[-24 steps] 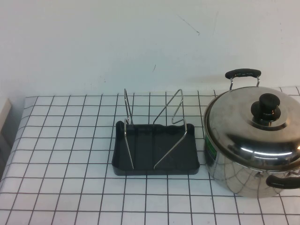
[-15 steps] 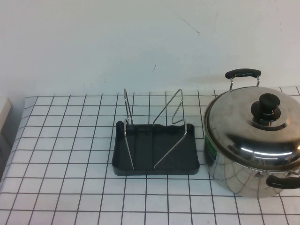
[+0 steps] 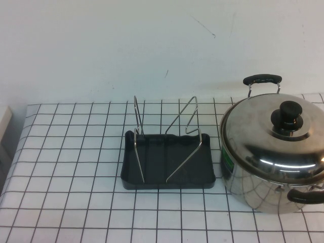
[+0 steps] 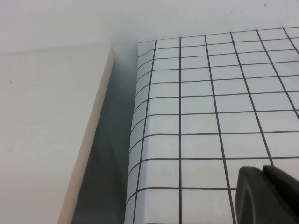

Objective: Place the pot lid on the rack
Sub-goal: Open the pot

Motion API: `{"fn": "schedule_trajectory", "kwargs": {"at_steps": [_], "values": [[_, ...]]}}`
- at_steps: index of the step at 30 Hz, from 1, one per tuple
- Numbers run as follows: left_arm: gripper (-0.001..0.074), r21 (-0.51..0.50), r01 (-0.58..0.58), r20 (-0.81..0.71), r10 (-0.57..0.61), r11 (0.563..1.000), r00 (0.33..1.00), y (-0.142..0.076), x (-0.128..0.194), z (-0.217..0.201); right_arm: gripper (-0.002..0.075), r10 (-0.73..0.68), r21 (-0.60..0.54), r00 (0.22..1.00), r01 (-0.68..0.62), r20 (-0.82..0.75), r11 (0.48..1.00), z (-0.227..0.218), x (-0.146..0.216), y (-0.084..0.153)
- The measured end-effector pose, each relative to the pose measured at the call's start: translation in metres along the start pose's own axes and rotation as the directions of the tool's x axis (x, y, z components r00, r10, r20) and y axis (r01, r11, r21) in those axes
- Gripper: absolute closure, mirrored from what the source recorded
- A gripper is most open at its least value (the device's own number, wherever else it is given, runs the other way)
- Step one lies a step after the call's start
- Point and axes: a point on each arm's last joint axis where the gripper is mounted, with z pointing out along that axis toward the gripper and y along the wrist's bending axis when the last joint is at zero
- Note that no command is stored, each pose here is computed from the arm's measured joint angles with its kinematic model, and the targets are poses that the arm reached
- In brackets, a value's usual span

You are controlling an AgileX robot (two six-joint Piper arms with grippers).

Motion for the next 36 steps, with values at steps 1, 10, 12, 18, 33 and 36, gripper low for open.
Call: {"fn": "schedule_trajectory", "kwargs": {"at_steps": [1,10,12,18,33,36], "values": [[0.0738,0.0,0.0,0.0,0.0,1.0,1.0,0.0,0.0,0.0,0.0729,0.0,0.0,1.0,0.0,0.0,1.0,0.0,0.0,0.0],[0.0738,-0.059,0.017,-0.001,-0.018,0.998,1.0,0.0032,0.0001,0.0,0.0729,0.0,0.0,1.0,0.0,0.0,1.0,0.0,0.0,0.0],[0.0738,-0.086,0.026,-0.002,-0.026,0.996,1.0,0.0047,0.0002,0.0,0.0729,0.0,0.0,1.0,0.0,0.0,1.0,0.0,0.0,0.0],[0.0738,-0.121,0.036,-0.002,-0.036,0.992,0.999,0.0066,0.0003,-0.0002,0.0729,0.0,0.0,1.0,0.0,0.0,1.0,0.0,0.0,0.0],[0.0738,-0.121,0.036,-0.002,-0.036,0.992,0.999,0.0067,0.0003,-0.0002,0.0728,-0.007,0.004,1.0,0.007,0.0,1.0,0.0,0.0,-0.0003],[0.0738,-0.121,0.036,-0.002,-0.036,0.992,0.999,0.0067,0.0003,-0.0002,0.0729,-0.013,0.005,1.0,0.013,0.0,1.0,0.0,0.0,-0.0004]]}}
